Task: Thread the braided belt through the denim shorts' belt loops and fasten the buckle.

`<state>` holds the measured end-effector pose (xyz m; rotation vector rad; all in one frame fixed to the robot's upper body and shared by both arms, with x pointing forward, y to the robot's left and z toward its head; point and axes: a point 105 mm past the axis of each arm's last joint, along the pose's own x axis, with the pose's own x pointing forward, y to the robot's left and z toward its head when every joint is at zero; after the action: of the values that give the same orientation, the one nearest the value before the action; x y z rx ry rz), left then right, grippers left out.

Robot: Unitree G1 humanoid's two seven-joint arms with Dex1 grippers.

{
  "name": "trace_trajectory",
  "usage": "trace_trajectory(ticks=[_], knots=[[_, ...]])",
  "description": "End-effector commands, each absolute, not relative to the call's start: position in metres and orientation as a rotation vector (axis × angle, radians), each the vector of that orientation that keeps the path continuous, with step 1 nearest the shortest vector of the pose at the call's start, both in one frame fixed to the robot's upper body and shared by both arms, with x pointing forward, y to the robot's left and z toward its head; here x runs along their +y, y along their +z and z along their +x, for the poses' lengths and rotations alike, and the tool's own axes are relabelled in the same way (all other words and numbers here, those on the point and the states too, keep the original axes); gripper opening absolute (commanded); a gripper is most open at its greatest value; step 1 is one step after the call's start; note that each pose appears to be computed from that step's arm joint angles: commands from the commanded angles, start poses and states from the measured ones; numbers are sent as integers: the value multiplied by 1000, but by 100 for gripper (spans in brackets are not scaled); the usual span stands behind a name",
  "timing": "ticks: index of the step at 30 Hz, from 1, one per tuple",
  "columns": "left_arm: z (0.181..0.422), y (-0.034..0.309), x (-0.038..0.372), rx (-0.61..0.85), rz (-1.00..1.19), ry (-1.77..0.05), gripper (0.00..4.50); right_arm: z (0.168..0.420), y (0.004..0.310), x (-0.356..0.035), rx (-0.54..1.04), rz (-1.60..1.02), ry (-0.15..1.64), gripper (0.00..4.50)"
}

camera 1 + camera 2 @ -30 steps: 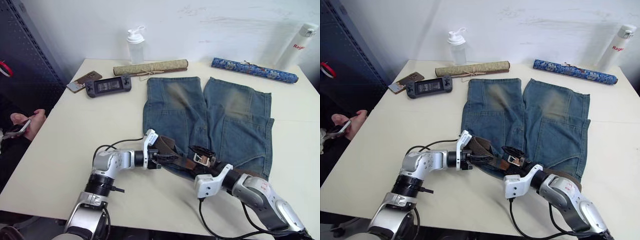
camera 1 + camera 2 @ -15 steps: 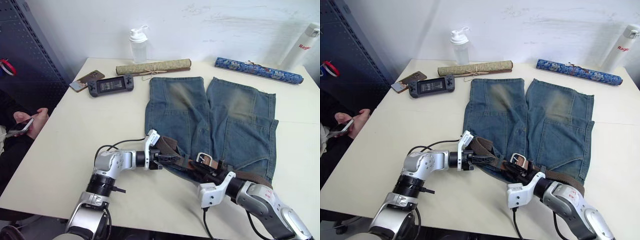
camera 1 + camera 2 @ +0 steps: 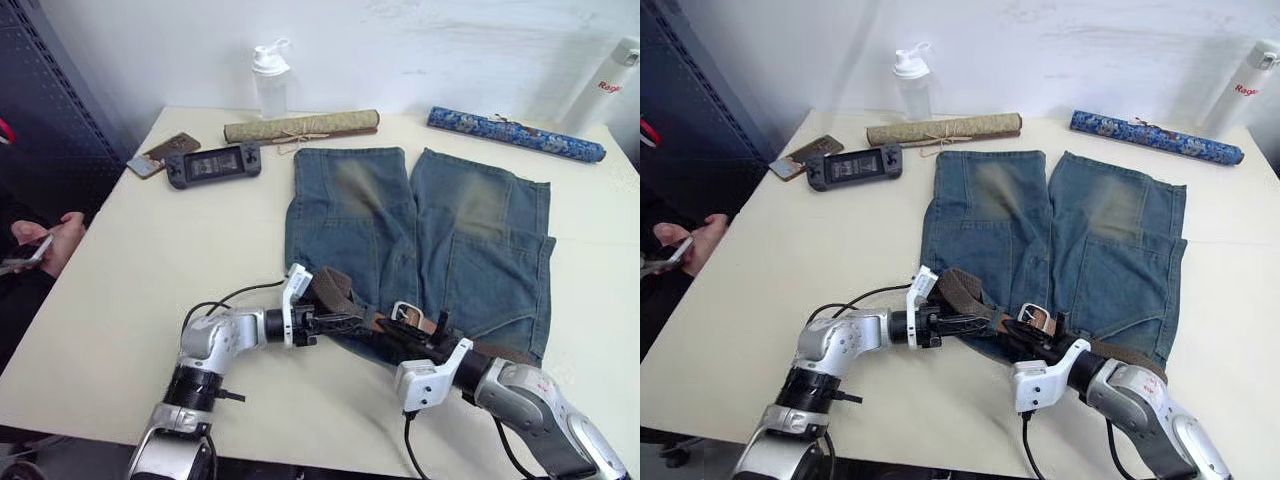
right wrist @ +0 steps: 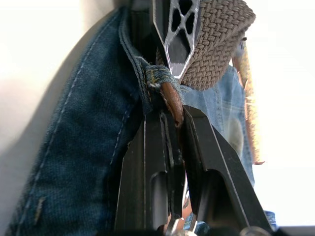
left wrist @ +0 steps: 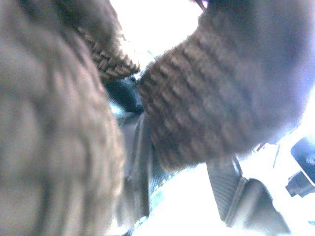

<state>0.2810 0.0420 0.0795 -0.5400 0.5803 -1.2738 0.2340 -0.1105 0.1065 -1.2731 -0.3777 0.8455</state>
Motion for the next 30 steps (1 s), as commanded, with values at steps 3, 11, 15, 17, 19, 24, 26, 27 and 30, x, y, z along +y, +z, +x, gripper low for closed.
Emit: trace_trajectory(ticks=[3,11,15,17,19,24,26,27,30], knots=[[254,74,68,613,-457,-1280,184,232,128,-106,-452,-1257,818,0],[237,55,78,604,-115,-1297,184,234,136,-109,-460,-1263,809,0],[237,37,86,612,67,-1285,184,237,146,-121,-441,-1269,782,0],[237,27,92,626,159,-1278,184,241,162,-131,-438,-1238,751,0],[237,21,96,634,197,-1278,184,243,174,-139,-444,-1220,730,0],[237,14,101,652,188,-1270,184,242,206,-150,-484,-1190,703,0],[236,13,101,656,186,-1273,184,241,209,-155,-486,-1202,692,0],[236,12,102,659,181,-1270,184,243,209,-161,-468,-1222,677,0],[237,10,104,650,163,-1259,184,251,211,-182,-428,-1260,594,0]])
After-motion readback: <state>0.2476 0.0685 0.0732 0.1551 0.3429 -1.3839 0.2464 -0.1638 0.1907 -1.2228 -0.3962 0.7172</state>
